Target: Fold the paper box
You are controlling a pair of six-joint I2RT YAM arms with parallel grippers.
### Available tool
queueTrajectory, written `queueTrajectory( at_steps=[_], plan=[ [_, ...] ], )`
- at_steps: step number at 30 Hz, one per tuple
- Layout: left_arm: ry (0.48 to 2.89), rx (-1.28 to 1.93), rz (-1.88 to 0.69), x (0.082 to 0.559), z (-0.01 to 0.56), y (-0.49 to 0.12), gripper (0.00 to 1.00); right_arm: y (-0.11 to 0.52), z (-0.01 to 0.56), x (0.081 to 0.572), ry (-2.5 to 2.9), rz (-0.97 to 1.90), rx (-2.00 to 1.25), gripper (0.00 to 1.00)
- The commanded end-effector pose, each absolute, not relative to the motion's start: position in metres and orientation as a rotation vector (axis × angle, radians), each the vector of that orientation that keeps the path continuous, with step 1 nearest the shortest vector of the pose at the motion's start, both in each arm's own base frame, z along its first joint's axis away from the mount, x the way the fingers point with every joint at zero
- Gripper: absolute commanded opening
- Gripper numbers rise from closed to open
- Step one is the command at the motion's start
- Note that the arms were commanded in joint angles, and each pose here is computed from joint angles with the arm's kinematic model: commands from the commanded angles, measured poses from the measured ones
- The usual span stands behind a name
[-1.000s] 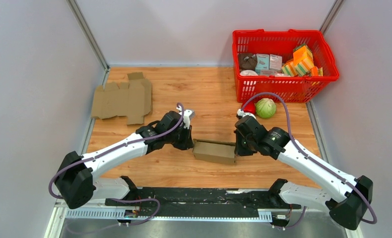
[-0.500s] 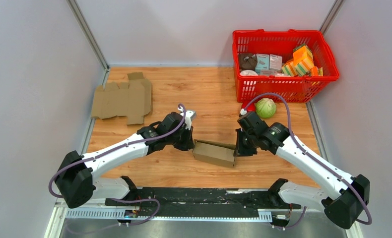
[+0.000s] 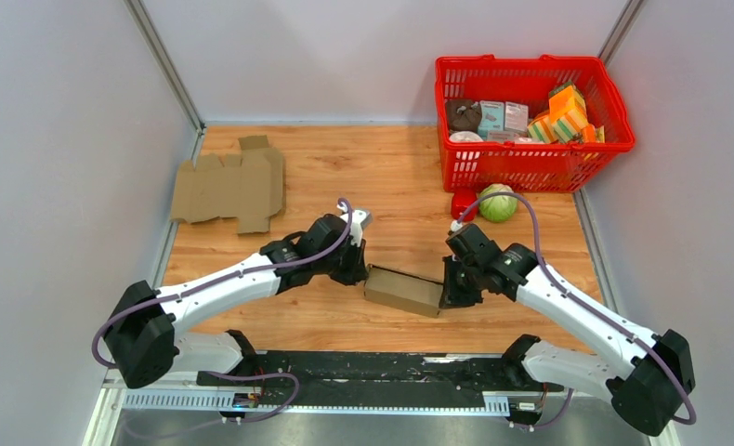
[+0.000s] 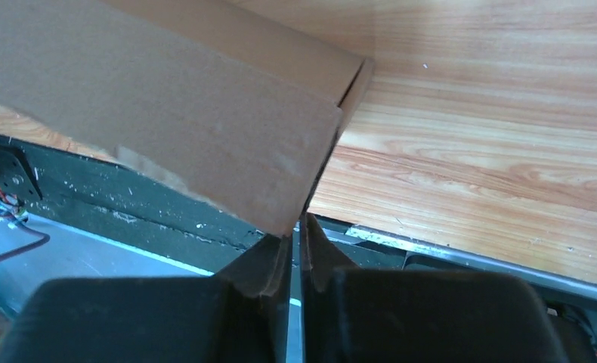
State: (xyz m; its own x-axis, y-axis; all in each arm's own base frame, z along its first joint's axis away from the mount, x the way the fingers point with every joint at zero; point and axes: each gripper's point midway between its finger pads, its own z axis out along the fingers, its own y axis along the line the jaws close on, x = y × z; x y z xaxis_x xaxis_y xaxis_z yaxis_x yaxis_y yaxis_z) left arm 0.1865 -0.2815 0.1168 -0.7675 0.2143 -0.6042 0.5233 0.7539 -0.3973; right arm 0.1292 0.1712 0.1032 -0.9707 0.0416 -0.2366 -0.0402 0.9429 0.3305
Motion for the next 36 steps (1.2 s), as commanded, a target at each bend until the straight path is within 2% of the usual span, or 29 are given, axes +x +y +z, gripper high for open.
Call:
queueTrajectory(
  at_steps=[1,4,6,7,10,11,16,25,31,36],
  plan=[
    [2.369,0.542,-0.766,0.188,0.118,-0.289,0.00,0.186,0.131,0.135,2.760,0.633,-0.043,0.29],
    [2.373,0.515,-0.719,0.189,0.115,-0.283,0.00,0.192,0.164,0.126,2.691,0.829,0.012,0.55],
    [2.368,0.495,-0.703,0.191,0.116,-0.280,0.00,0.189,0.180,0.125,2.649,0.939,0.186,0.63],
    [2.370,0.490,-0.695,0.191,0.115,-0.278,0.00,0.187,0.181,0.123,2.637,0.986,0.268,0.77],
    [2.347,0.453,-0.667,0.194,0.121,-0.273,0.00,0.187,0.184,0.129,2.604,1.112,0.679,1.00],
    [2.337,0.432,-0.656,0.195,0.124,-0.271,0.00,0.191,0.191,0.140,2.539,1.193,0.880,1.00],
    [2.348,0.306,-0.635,0.195,0.122,-0.263,0.00,0.214,0.202,0.171,2.360,1.460,1.164,1.00],
    [2.352,0.152,-0.575,0.197,0.115,-0.251,0.00,0.224,0.167,0.191,2.401,1.408,1.244,1.00],
    [2.337,0.129,-0.559,0.196,0.121,-0.250,0.00,0.229,0.163,0.212,2.394,1.351,1.202,1.00],
    [2.324,0.117,-0.561,0.197,0.125,-0.249,0.00,0.228,0.149,0.216,2.380,1.343,1.239,0.87]
  ],
)
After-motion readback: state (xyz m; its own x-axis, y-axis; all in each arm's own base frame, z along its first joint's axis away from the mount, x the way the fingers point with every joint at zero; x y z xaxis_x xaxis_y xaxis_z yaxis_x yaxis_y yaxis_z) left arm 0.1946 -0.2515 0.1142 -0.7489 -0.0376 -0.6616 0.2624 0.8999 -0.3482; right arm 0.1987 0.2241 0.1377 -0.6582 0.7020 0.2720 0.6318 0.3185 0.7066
